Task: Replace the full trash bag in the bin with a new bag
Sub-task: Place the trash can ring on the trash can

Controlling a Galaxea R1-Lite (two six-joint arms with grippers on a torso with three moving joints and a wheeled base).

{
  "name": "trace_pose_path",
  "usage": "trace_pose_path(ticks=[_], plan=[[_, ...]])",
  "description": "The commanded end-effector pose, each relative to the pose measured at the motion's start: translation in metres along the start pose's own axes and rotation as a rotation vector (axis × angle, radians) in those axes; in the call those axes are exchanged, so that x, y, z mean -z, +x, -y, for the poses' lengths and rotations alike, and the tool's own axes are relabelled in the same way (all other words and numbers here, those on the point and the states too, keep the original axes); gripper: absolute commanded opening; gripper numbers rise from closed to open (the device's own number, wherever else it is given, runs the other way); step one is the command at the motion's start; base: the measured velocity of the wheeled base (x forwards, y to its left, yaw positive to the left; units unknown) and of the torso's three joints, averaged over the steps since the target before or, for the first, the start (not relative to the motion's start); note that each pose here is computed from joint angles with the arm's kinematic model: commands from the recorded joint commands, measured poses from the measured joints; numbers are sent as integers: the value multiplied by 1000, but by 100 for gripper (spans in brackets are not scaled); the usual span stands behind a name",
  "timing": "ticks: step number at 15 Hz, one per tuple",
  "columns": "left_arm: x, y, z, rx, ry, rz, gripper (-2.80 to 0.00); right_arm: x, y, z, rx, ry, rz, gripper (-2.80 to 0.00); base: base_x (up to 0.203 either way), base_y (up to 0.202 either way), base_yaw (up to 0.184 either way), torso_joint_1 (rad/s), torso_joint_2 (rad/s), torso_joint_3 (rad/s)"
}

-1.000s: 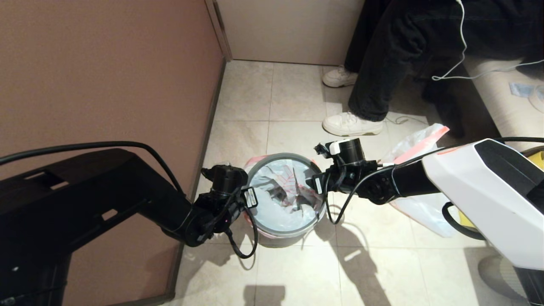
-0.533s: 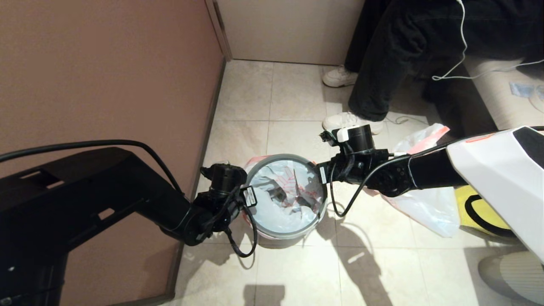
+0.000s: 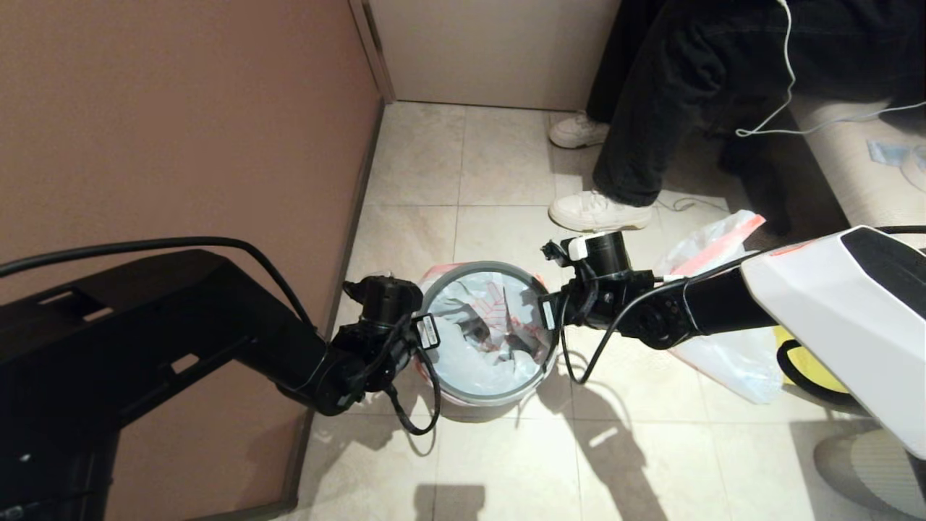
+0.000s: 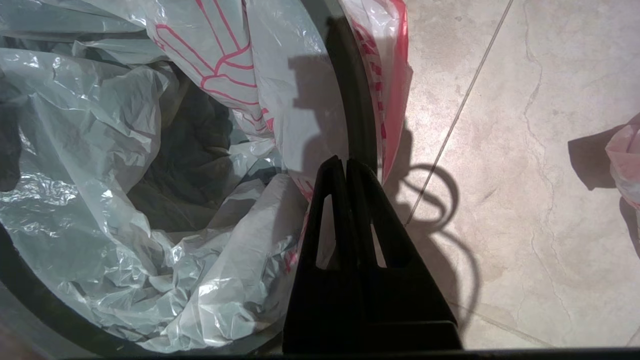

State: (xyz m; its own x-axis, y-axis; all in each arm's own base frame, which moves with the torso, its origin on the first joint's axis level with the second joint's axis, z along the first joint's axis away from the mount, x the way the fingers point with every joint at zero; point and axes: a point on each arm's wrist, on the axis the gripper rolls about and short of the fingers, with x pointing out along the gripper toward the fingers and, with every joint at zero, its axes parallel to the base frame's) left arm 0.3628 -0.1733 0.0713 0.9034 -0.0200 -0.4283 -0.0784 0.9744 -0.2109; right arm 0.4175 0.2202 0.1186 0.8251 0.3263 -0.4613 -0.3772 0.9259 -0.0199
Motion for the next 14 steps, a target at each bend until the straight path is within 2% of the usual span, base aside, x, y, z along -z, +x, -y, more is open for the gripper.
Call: trace_pose_path(ticks=[1,7,14], plan=[[-2,1,1,0,-8,11,-280,10,11,0,2,-2,-18,-280,0,0,0,0,0,0],[6,9,-1,-12,0,-9,-280,22,22,8,18,8,-42,-280,0,0,0,0,0,0],[18,20,-10,-42,0,-38,-280,18,20,11,22,14,-28,-280,0,0,0,0,0,0]])
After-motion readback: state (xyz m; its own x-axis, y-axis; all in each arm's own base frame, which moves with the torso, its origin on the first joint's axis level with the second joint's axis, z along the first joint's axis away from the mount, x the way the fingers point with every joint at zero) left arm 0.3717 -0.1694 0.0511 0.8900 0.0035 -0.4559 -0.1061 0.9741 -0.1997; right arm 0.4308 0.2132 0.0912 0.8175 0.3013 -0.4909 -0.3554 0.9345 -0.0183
